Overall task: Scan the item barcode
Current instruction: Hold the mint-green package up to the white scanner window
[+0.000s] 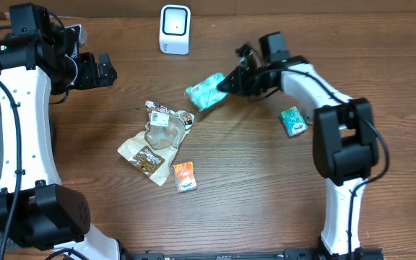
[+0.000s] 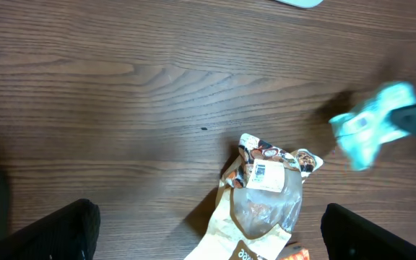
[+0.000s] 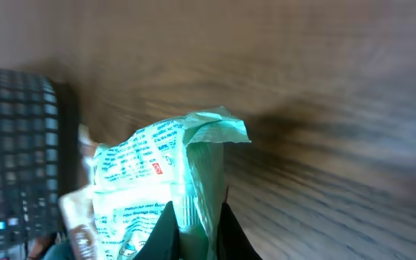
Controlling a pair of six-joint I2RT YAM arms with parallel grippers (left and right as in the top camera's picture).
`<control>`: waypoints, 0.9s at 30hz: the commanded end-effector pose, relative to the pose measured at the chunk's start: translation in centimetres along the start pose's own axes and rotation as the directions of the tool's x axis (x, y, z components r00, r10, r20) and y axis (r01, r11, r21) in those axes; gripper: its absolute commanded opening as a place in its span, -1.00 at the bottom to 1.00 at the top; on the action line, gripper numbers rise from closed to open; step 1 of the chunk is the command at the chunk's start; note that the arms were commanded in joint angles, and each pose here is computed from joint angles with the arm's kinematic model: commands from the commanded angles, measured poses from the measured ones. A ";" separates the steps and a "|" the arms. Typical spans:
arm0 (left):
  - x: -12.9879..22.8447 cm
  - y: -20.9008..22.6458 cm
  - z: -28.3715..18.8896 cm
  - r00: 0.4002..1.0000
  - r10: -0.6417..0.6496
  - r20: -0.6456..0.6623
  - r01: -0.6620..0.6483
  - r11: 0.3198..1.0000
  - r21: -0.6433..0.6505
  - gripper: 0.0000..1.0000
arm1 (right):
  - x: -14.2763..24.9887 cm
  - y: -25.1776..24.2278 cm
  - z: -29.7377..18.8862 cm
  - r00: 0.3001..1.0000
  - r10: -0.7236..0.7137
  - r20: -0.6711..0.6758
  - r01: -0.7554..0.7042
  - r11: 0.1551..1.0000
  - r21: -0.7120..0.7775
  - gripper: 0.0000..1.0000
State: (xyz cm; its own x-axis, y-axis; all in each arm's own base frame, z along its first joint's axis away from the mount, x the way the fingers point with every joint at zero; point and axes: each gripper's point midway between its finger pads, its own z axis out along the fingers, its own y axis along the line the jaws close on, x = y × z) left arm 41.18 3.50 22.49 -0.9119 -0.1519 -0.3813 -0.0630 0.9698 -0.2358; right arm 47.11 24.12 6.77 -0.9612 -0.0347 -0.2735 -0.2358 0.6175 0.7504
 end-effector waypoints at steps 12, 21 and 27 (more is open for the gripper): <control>0.0 -0.4 0.3 1.000 0.020 -0.006 -0.020 1.000 0.014 1.00 | -4.4 18.3 -13.5 0.902 -0.286 0.322 0.296 0.955 0.019 -0.92; 0.0 -0.4 0.3 1.000 0.020 -0.006 -0.020 1.000 0.014 0.99 | -8.5 20.4 -14.5 0.769 -0.456 0.448 0.241 0.855 0.459 -0.93; 0.0 -0.4 0.3 1.000 0.021 -0.006 -0.020 1.000 0.014 0.99 | -14.3 21.9 -15.2 0.500 -0.746 0.440 0.251 0.611 0.751 -0.92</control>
State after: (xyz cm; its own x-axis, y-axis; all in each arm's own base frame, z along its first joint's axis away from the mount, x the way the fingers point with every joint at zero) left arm 41.18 3.52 22.49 -0.9118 -0.1523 -0.3813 -0.0633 0.9697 -0.2358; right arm 50.48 29.08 35.42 -0.3801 0.0002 -0.9249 -0.4370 0.8813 0.1798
